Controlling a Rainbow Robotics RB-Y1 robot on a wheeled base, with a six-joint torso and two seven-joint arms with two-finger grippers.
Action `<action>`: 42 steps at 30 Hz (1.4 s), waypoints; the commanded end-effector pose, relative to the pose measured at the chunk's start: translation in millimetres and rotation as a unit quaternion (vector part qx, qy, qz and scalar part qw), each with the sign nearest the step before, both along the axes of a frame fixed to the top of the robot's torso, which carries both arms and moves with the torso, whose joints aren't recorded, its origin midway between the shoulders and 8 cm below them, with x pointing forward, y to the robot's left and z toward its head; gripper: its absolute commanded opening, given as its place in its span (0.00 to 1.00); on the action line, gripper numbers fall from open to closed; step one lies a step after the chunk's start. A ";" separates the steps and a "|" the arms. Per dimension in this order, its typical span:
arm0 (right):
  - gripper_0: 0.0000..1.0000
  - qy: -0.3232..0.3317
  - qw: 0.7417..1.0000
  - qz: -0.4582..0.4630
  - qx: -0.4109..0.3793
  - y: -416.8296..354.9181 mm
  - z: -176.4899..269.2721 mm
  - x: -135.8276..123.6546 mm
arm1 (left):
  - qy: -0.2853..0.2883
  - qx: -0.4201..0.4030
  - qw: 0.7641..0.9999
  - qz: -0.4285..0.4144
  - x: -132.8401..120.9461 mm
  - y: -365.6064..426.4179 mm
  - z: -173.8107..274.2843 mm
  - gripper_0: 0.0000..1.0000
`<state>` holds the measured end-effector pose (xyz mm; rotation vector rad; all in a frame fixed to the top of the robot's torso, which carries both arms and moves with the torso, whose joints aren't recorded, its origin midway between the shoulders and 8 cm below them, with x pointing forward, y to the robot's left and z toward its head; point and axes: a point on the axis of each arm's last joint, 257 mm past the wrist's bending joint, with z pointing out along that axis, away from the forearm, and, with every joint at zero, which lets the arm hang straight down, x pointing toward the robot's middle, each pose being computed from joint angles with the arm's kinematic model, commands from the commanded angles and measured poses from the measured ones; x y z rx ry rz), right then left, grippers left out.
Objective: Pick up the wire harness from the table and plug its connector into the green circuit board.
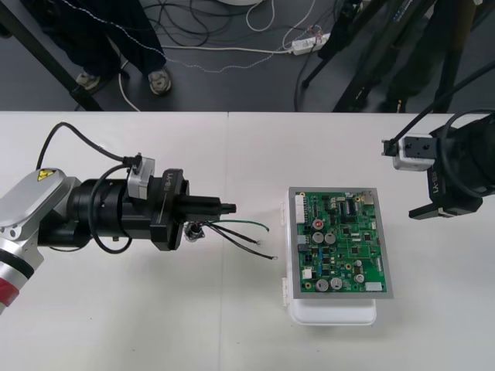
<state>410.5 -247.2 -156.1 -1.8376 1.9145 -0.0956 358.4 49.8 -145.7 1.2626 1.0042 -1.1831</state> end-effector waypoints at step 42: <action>1.00 -0.012 0.994 0.029 -0.106 6.3 -90.0 -19.6 | -0.089 -0.001 0.995 -0.044 -8.0 -51.2 -80.5 0.00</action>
